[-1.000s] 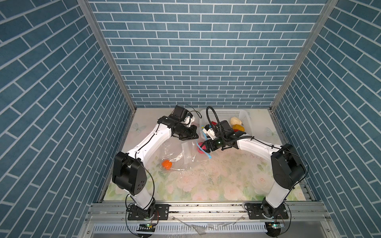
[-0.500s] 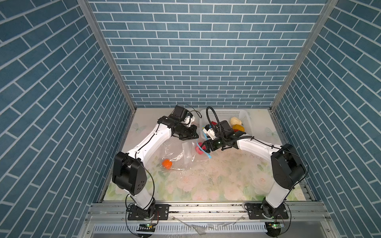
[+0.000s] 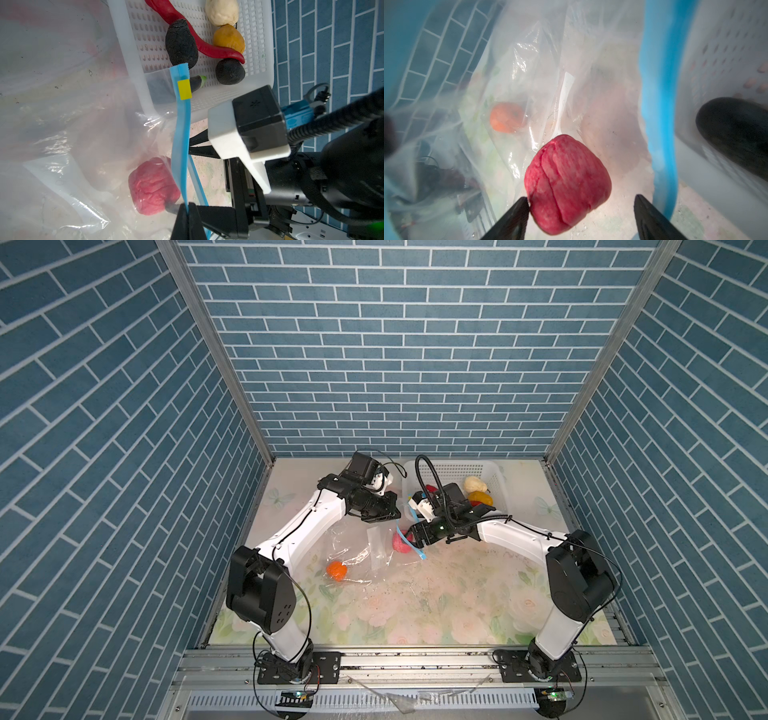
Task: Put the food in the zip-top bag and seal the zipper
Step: 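Lower the pink fruit into the bag and open the right gripper, then raise the open right gripper out of the bag and move it over the basket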
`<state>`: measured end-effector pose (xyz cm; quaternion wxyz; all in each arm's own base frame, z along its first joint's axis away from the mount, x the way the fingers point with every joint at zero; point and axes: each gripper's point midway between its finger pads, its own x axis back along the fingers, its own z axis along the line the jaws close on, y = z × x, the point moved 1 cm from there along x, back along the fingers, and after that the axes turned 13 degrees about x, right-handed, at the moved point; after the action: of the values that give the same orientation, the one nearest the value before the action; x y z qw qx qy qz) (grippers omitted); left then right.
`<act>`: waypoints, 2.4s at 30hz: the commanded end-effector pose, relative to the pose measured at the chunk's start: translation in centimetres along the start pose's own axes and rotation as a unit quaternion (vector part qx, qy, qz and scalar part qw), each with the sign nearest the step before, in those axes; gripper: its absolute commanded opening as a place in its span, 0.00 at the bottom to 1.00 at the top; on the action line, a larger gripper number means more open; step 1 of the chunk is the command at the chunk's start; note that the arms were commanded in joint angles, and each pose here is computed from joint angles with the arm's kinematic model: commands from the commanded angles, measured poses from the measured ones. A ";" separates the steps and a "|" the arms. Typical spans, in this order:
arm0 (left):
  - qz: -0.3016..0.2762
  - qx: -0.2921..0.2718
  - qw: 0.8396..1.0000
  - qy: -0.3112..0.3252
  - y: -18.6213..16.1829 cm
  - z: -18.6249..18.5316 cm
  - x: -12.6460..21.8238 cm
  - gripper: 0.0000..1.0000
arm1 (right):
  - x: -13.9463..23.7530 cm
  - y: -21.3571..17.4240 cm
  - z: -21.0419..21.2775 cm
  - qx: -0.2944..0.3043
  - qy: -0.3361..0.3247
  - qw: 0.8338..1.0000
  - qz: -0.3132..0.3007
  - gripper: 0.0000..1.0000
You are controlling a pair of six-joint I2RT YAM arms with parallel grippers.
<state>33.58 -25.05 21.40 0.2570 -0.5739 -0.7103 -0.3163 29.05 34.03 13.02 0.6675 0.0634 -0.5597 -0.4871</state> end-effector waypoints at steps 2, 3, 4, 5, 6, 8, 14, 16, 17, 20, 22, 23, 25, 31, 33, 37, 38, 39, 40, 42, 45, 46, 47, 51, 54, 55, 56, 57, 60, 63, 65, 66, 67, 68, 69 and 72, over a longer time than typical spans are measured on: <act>-0.011 -0.006 1.000 -0.010 0.0 -0.6 1.0 0.00 | 0.3 -0.6 0.3 0.011 -0.005 1.000 0.005 0.81; -0.010 -0.007 1.000 -0.010 0.0 -0.6 1.0 0.00 | 0.3 -0.7 0.4 0.011 -0.005 1.000 0.005 0.81; -0.011 -0.007 1.000 -0.010 0.0 -0.6 1.0 0.00 | 0.3 -0.6 0.4 0.012 -0.005 1.000 0.004 0.81; -0.011 -0.007 1.000 -0.011 0.0 -0.6 1.0 0.00 | 0.3 -0.6 0.4 0.012 -0.006 1.000 0.004 0.81; -0.011 -0.007 1.000 -0.011 0.0 -0.6 1.0 0.00 | 0.4 -0.5 0.4 0.012 -0.006 1.000 0.002 0.81; -0.011 -0.007 1.000 -0.012 0.0 -0.6 1.1 0.00 | 0.5 -0.4 0.5 0.015 -0.006 1.000 -0.002 0.82; -0.010 -0.006 1.000 -0.011 -0.1 -0.5 1.0 0.00 | 0.9 0.4 0.8 0.018 -0.004 1.000 -0.018 0.82; -0.010 -0.007 1.000 -0.011 -0.1 -0.6 1.0 0.00 | 0.9 0.5 0.8 0.019 -0.004 1.000 -0.021 0.83; -0.010 -0.006 1.000 -0.010 0.0 -0.5 1.0 0.00 | 0.9 0.5 0.8 0.019 -0.004 1.000 -0.021 0.82; -0.010 -0.006 1.000 -0.010 -0.1 -0.6 1.0 0.00 | 0.8 0.3 0.7 0.018 -0.004 1.000 -0.019 0.82; -0.010 -0.007 1.000 -0.011 0.0 -0.6 1.0 0.00 | 0.8 0.3 0.7 0.017 -0.004 1.000 -0.019 0.82; -0.011 -0.006 1.000 -0.011 0.0 -0.6 1.1 0.00 | 0.8 0.3 0.7 0.017 -0.004 1.000 -0.019 0.82; -0.012 -0.007 1.000 -0.012 0.1 -0.8 1.2 0.00 | 0.8 0.3 0.7 0.017 -0.003 1.000 -0.018 0.81; -0.021 -0.014 1.000 -0.013 0.2 -1.4 2.2 0.00 | 1.6 0.8 1.0 0.022 -0.009 0.999 -0.027 0.78; -0.026 -0.016 0.999 -0.011 0.2 -1.6 2.7 0.00 | 2.1 1.1 1.1 0.029 -0.016 0.999 -0.032 0.78; -0.033 -0.020 0.999 -0.007 0.2 -1.8 3.4 0.00 | 3.3 2.0 1.5 0.038 -0.024 0.998 -0.049 0.77; -0.035 -0.021 0.999 -0.007 0.3 -1.8 3.6 0.00 | 3.8 2.4 1.6 0.041 -0.026 0.997 -0.056 0.77; -0.036 -0.022 0.999 -0.006 0.2 -1.8 3.7 0.00 | 4.2 2.7 1.7 0.044 -0.031 0.996 -0.064 0.77; -0.038 -0.022 0.999 -0.004 0.3 -1.6 3.8 0.00 | 4.6 3.0 1.8 0.046 -0.035 0.996 -0.070 0.77; -0.041 -0.019 0.999 0.003 0.3 -1.2 3.8 0.00 | 5.5 3.9 2.0 0.053 -0.044 0.994 -0.087 0.77; -0.038 -0.010 0.999 0.002 0.3 -0.9 3.6 0.00 | 6.5 4.5 2.4 0.056 -0.050 0.992 -0.102 0.76; -0.038 -0.010 0.999 0.000 0.3 -1.0 3.7 0.00 | 6.7 4.5 2.5 0.056 -0.050 0.992 -0.103 0.76; -0.039 -0.009 0.999 -0.001 0.4 -1.1 3.7 0.00 | 6.9 4.6 2.5 0.056 -0.051 0.992 -0.104 0.76; -0.050 -0.011 0.999 -0.010 0.7 -2.1 4.9 0.00 | 7.7 4.8 2.7 0.058 -0.058 0.991 -0.108 0.76; -0.057 -0.013 0.998 -0.012 0.7 -2.5 5.8 0.00 | 8.4 5.0 2.8 0.062 -0.067 0.990 -0.110 0.76; -0.061 -0.013 0.998 -0.012 0.6 -2.5 6.1 0.00 | 8.7 5.1 2.8 0.066 -0.073 0.989 -0.110 0.76; -0.064 -0.011 0.998 -0.011 0.5 -2.3 6.3 0.00 | 9.0 5.0 2.7 0.066 -0.080 0.989 -0.108 0.76; -0.068 -0.008 0.998 -0.012 0.5 -2.2 6.5 0.00 | 9.3 5.0 2.5 0.064 -0.090 0.988 -0.104 0.76; -0.071 0.000 0.997 -0.018 0.4 -2.1 7.1 0.00 | 9.9 4.3 1.6 0.042 -0.120 0.989 -0.078 0.77; -0.078 -0.002 0.997 -0.022 0.4 -2.4 7.8 0.00 | 9.8 4.0 1.6 0.016 -0.112 0.991 -0.066 0.77; -0.081 -0.006 0.996 -0.025 0.5 -2.7 8.1 0.00 | 9.6 4.0 1.9 0.003 -0.102 0.993 -0.067 0.77; -0.082 -0.006 0.996 -0.026 0.5 -2.8 8.2 0.00 | 9.6 4.1 2.0 0.000 -0.098 0.993 -0.068 0.76; -0.082 -0.007 0.996 -0.026 0.5 -2.9 8.3 0.00 | 9.4 4.2 2.1 -0.005 -0.093 0.993 -0.069 0.75; -0.081 -0.007 0.996 -0.026 0.5 -2.9 8.2 0.00 | 9.2 4.3 2.2 -0.009 -0.086 0.994 -0.070 0.75; -0.080 -0.007 0.996 -0.027 0.5 -2.9 8.2 0.00 | 9.1 4.3 2.3 -0.013 -0.082 0.994 -0.069 0.74; -0.081 -0.008 0.996 -0.029 0.5 -3.1 8.4 0.00 | 8.7 4.8 2.3 -0.019 -0.071 0.995 -0.070 0.71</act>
<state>32.44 -21.97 28.46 0.2135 -0.5275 -0.7552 -0.3253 28.62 30.41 21.15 0.5881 0.0471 -0.6102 -0.5288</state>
